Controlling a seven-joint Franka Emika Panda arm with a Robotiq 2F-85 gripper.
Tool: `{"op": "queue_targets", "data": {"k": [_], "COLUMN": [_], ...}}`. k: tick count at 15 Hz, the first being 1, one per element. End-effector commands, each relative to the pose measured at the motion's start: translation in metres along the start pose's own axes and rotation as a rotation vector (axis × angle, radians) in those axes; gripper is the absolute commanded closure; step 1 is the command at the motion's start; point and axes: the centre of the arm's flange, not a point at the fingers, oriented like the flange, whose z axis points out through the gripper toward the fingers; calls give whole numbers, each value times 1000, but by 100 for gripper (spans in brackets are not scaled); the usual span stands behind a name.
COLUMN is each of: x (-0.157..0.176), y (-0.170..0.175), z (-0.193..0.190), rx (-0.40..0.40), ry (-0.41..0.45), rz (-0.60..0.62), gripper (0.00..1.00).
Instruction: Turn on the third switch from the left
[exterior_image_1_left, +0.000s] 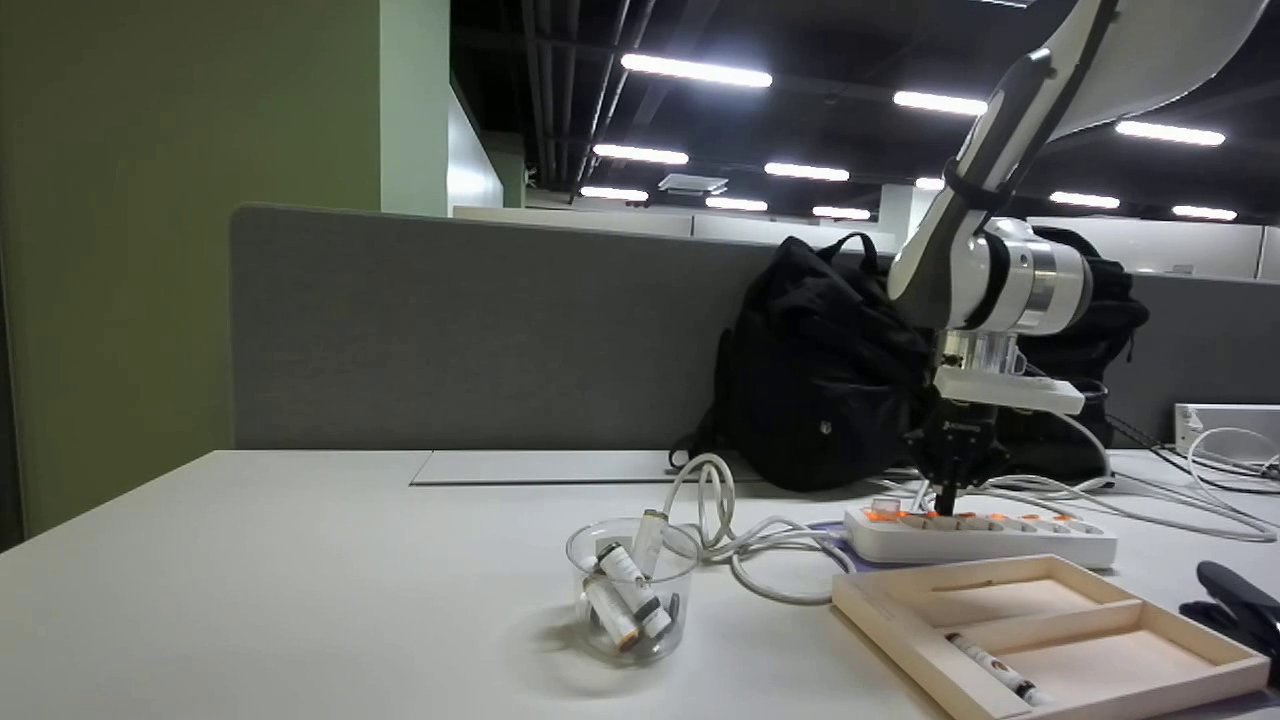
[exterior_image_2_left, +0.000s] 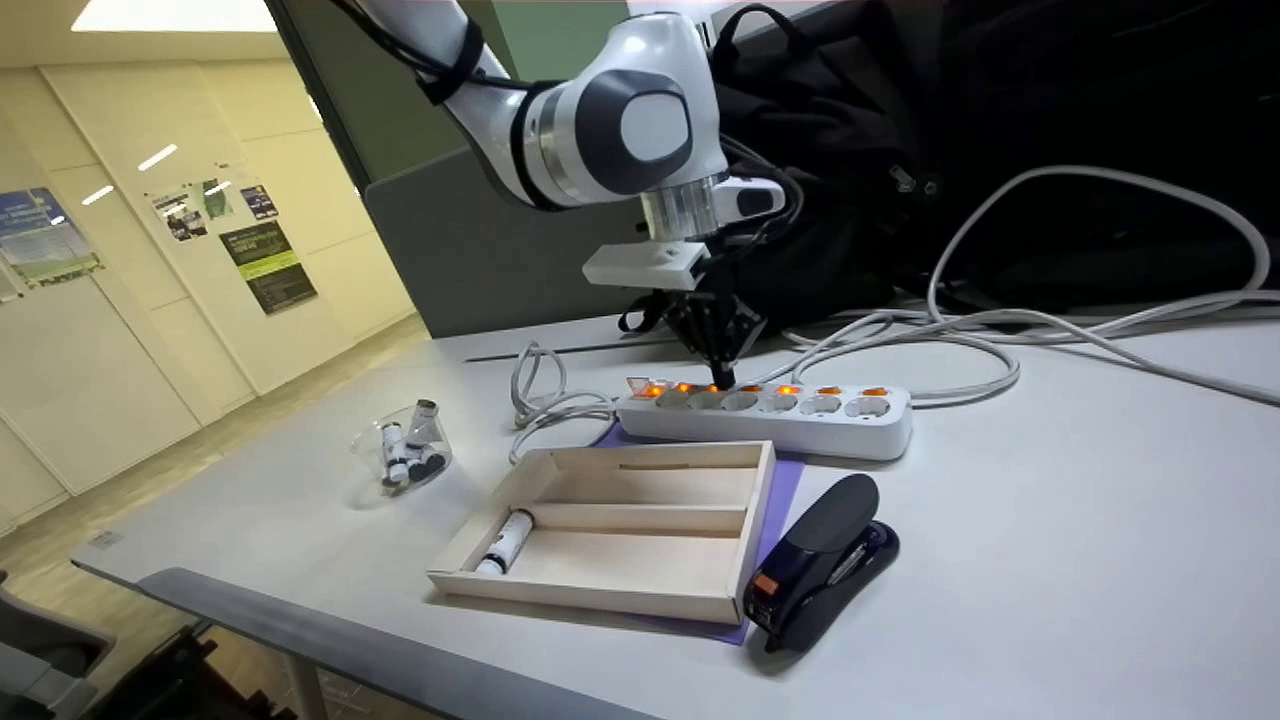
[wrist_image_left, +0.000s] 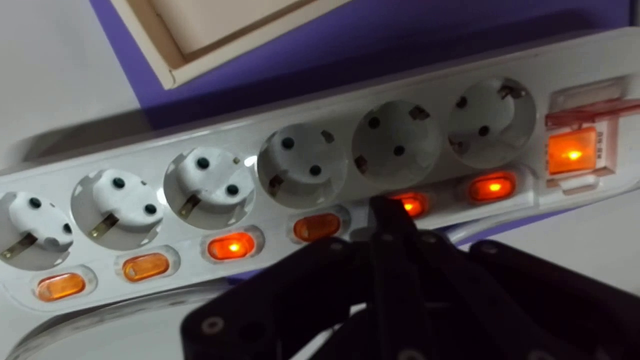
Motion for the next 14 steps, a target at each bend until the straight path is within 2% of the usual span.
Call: {"op": "queue_targets", "data": {"k": [1,4,5,6,10,11,12,14], "x": [7,7,4,2,-16,2,0,0], "y": [0,-14,-19,-23,-24,-25,-25,-25], "z": [-31,-95,-117,-135,-194,-171,-181,-180], "rx": [40,26,18,6,-79,-38,-40,-38], "ry": [-6,49,54,57,54,63,69,68], "rz": [32,29,27,13,9,-24,-24,-27], "gripper": [100,100,74,72,46,38,58,43]}}
